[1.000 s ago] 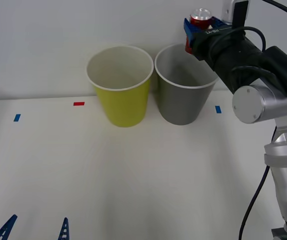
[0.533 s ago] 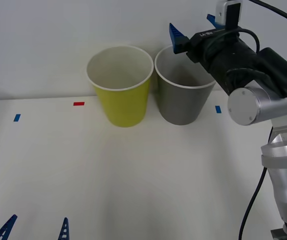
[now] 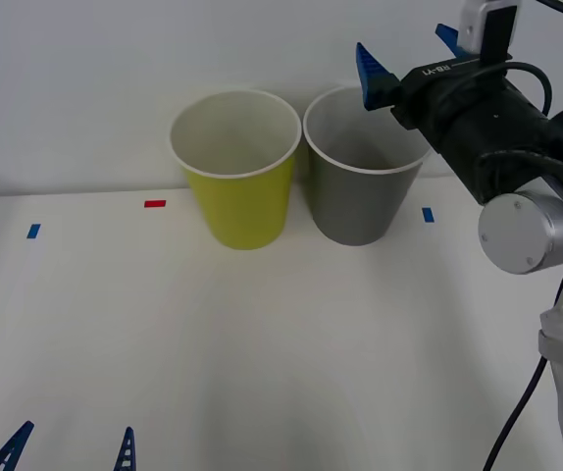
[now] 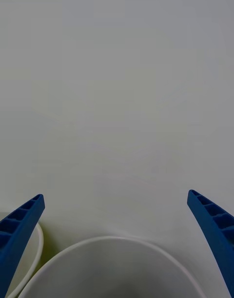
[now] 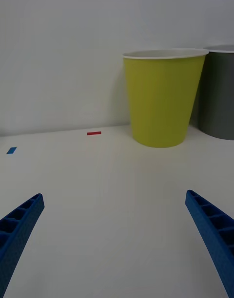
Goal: Put cans in the gray bin and PET bottles in the light green bin.
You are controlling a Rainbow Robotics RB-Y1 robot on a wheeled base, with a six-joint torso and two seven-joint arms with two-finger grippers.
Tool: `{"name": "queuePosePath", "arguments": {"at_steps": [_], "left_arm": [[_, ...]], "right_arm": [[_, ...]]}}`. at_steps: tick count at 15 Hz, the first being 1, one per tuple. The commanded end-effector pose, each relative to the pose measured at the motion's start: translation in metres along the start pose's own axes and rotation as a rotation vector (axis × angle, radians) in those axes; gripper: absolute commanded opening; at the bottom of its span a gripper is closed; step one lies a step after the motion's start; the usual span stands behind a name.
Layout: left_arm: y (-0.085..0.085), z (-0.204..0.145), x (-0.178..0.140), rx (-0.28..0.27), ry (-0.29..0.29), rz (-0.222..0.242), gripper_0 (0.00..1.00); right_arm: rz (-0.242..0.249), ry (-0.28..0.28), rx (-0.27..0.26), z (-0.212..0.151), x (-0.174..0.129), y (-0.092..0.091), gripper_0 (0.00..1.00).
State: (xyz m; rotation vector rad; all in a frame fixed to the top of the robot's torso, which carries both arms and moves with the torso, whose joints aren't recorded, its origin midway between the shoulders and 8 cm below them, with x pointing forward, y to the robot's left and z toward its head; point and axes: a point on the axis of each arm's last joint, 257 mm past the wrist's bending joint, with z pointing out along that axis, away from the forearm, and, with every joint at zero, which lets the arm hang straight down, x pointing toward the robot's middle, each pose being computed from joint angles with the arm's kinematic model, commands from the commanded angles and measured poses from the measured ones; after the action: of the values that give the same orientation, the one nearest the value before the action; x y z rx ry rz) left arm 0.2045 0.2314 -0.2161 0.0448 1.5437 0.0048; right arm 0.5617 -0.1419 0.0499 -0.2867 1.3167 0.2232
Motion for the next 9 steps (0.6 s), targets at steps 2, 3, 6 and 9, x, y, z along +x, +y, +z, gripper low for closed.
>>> {"name": "queuePosePath", "arguments": {"at_steps": [2,3,6,9], "left_arm": [[0.000,0.000,0.000,0.000,0.000,0.000,1.00],[0.000,0.000,0.000,0.000,0.000,0.000,1.00],[0.000,0.000,0.000,0.000,0.000,0.000,1.00],[0.000,0.000,0.000,0.000,0.000,0.000,1.00]], "right_arm": [[0.028,0.022,0.054,-0.060,0.002,-0.013,1.00],[0.037,0.031,0.070,-0.076,0.007,-0.016,1.00],[0.043,0.058,0.101,-0.112,0.019,-0.019,1.00],[0.056,0.091,0.129,-0.140,0.034,-0.019,1.00]]}}
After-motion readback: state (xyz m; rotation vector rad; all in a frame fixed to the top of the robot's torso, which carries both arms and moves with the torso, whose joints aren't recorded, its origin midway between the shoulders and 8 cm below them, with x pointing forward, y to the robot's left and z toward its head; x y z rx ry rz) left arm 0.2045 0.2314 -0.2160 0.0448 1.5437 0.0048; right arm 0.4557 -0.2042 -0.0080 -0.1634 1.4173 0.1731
